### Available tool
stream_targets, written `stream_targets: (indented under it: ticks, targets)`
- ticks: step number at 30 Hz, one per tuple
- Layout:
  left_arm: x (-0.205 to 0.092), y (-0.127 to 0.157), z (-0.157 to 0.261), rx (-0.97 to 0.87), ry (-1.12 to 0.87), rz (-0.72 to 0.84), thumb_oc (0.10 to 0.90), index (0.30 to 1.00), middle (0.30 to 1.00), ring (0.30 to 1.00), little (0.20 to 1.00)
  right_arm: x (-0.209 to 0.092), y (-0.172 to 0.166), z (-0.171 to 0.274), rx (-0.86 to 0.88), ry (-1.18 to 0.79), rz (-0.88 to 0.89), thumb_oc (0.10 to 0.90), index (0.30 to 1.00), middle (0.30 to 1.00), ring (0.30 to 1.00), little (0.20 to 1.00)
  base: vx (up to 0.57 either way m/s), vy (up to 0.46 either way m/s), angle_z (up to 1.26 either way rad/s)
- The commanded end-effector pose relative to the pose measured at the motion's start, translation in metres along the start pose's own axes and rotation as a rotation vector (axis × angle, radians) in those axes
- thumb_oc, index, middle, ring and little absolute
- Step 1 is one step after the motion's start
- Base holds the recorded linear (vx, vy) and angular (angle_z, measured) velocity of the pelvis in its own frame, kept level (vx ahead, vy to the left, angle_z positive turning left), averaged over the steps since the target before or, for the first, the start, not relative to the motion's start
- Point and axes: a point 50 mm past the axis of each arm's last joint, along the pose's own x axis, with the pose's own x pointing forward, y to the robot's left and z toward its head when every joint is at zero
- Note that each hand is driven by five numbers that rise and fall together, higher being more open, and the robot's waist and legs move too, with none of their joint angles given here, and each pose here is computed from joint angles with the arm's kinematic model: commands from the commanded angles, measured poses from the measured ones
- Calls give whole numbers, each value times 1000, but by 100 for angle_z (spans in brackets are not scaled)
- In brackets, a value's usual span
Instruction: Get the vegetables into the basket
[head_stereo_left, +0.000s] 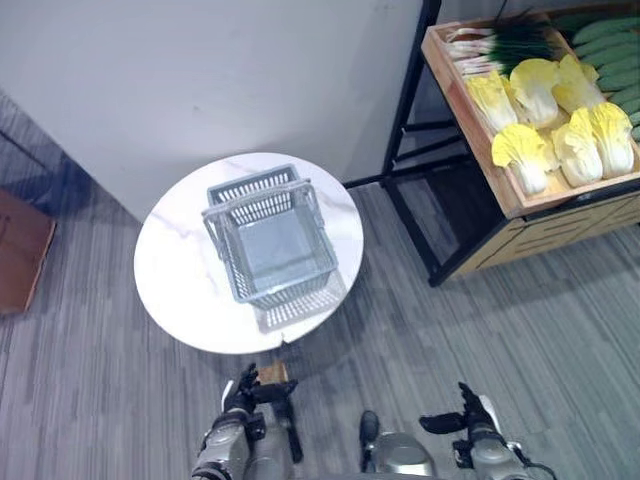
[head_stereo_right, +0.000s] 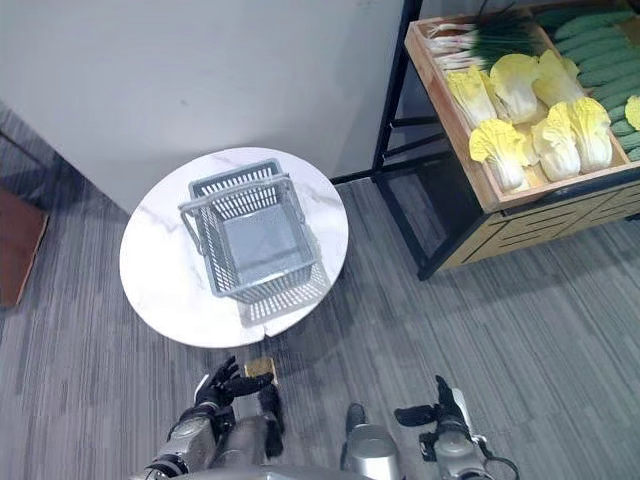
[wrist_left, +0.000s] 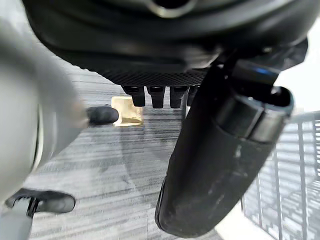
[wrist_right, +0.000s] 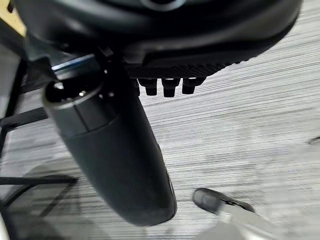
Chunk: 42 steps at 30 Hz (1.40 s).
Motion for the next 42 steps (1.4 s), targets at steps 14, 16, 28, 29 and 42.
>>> stream_targets:
  ticks: [14,16,28,29,42]
  targets:
    - [-9,28,-21,31,42,54,900,1000,1000,1000,1000,3,18,49,10,-183,25,900,1000,1000,1000,1000,64,134,-8]
    - [-9,29,-21,28,46,56,900,1000,1000,1000,1000,3,19,51,9,-187,30,900,1000,1000,1000,1000,60,-51,-3]
    - [-12,32,-30,8,75,56,900,1000,1000,1000,1000,2,25,47,-36,-181,73,900,1000,1000,1000,1000,66,-198,29]
    - [-12,31,-31,5,79,47,900,1000,1000,1000,1000,3,23,45,-42,-173,70,900,1000,1000,1000,1000,14,-162,4]
    - [-24,41,-59,-14,169,40,900,1000,1000,1000,1000,-53,-84,195,-600,-975,-73,900,1000,1000,1000,1000,29,-23,-3]
